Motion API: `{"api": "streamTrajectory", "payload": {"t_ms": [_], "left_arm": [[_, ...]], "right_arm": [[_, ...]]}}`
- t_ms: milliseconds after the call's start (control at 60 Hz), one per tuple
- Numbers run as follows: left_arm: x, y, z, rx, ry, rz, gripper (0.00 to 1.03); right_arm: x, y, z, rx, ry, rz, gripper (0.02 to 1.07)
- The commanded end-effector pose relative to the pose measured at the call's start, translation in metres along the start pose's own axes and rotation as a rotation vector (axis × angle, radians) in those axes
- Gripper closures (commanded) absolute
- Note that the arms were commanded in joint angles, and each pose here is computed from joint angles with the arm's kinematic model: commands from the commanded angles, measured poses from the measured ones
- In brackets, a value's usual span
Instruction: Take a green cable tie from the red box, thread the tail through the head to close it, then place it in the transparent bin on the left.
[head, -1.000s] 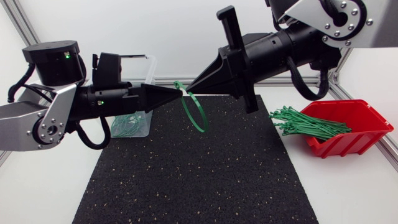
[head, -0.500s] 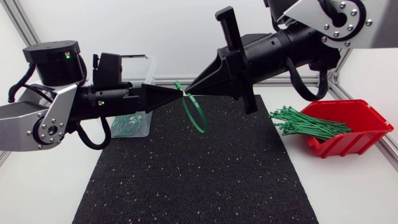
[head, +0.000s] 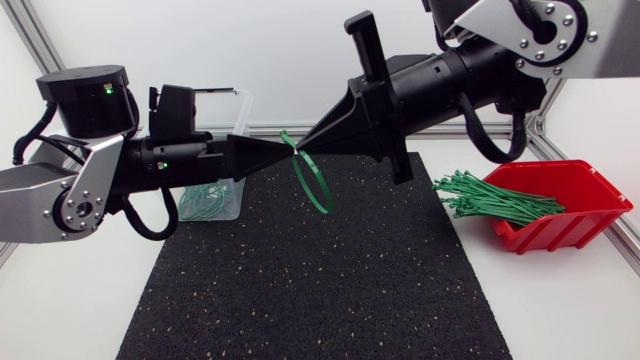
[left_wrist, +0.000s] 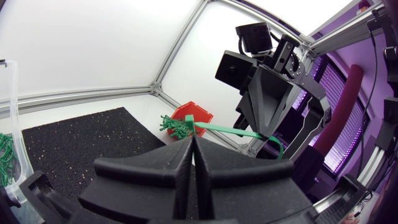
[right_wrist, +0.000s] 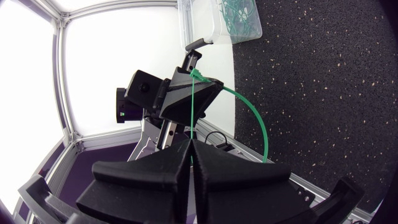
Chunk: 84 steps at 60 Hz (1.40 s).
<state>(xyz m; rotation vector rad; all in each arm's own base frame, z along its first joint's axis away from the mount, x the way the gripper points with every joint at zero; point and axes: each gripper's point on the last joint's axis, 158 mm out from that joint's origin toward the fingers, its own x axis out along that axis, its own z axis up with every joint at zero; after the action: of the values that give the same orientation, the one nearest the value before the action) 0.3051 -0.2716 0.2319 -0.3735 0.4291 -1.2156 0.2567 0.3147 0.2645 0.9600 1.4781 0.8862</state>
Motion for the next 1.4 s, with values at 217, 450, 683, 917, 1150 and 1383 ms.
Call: {"api": "streamTrajectory", "payload": {"t_ms": [217,450,683,917,1150,1383], "left_arm": [[0.001,-0.003,0.002,0.001,-0.008,-0.001,1.0],[0.003,-0.005,0.001,0.005,-0.007,-0.005,1.0],[0.004,-0.009,0.002,0.012,-0.008,-0.011,1.0],[0.004,-0.012,0.003,0.043,-0.024,0.015,1.0],[0.002,-0.009,0.005,0.06,-0.037,0.04,1.0],[0.005,-0.013,0.002,0.076,-0.032,0.039,1.0]], "right_arm": [[0.0,-0.011,0.004,0.056,-0.005,-0.007,1.02],[0.006,-0.011,0.002,0.056,0.014,-0.011,1.02],[0.012,-0.014,0.004,0.071,0.022,-0.016,1.02],[0.009,-0.017,0.012,0.109,0.013,-0.01,1.02],[-0.002,-0.017,0.018,0.124,-0.014,0.002,1.02],[-0.003,-0.017,0.019,0.136,-0.013,0.004,1.02]]}}
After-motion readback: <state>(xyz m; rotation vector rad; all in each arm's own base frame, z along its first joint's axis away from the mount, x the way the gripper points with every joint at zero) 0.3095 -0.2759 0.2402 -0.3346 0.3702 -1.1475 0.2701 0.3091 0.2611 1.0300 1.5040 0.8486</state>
